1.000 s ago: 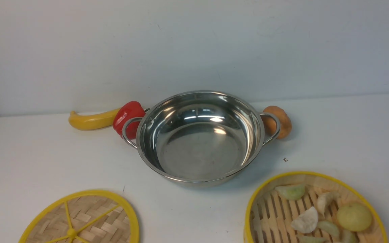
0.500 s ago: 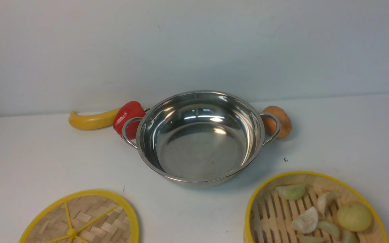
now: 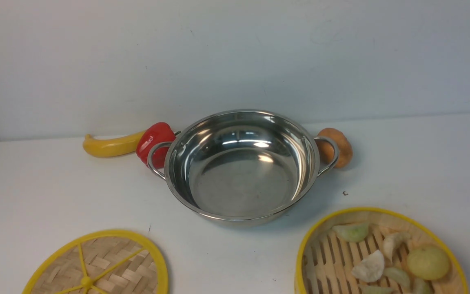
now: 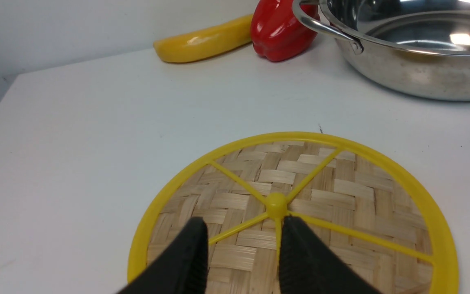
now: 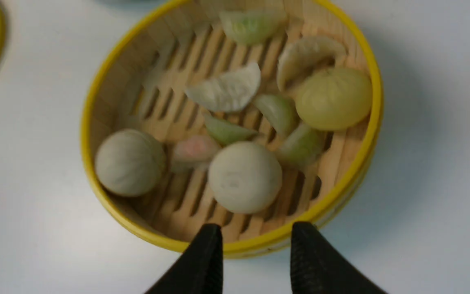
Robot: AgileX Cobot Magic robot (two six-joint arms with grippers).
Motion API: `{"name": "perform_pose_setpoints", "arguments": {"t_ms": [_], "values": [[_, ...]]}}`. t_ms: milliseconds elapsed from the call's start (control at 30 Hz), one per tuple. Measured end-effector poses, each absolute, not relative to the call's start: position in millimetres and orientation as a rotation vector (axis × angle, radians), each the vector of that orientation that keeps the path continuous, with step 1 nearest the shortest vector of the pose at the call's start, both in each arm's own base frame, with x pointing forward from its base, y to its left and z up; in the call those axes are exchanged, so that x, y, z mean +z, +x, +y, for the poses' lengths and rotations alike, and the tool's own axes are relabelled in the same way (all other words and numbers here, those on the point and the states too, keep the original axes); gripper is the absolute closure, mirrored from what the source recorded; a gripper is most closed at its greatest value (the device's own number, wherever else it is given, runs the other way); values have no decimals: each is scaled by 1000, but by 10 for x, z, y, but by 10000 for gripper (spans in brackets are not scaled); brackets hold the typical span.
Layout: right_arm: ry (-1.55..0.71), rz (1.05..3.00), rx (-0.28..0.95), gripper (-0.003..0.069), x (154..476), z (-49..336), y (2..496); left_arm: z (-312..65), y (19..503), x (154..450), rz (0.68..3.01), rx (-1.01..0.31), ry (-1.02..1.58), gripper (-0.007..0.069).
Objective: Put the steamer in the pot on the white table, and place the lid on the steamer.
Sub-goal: 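Reach for and grasp the rim of the bamboo steamer holding the buns with the right gripper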
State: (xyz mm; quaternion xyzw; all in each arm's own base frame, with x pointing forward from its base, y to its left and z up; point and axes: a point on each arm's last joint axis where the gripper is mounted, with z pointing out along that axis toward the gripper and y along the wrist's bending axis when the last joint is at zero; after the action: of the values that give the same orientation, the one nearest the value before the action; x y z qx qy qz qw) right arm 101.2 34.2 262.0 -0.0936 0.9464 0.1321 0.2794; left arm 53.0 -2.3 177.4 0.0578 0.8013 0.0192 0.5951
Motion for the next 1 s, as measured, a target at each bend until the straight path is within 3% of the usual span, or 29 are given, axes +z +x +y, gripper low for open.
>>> {"name": "perform_pose_setpoints", "arguments": {"t_ms": [233, 333, 600, 1000], "values": [[-182, 2751, 129, 405, 2354, 235, 1424, -23, 530, 1774, 1861, 44, 134, 384], [-163, 2794, 90, 386, 2344, 228, 1581, -23, 530, 1774, 1861, 44, 134, 384], [-148, 2817, 117, 325, 2424, 295, 2003, -23, 530, 1774, 1861, 44, 134, 384], [-83, 3010, 187, 316, 1956, 384, 2341, -23, 530, 1774, 1861, 44, 134, 384]]}}
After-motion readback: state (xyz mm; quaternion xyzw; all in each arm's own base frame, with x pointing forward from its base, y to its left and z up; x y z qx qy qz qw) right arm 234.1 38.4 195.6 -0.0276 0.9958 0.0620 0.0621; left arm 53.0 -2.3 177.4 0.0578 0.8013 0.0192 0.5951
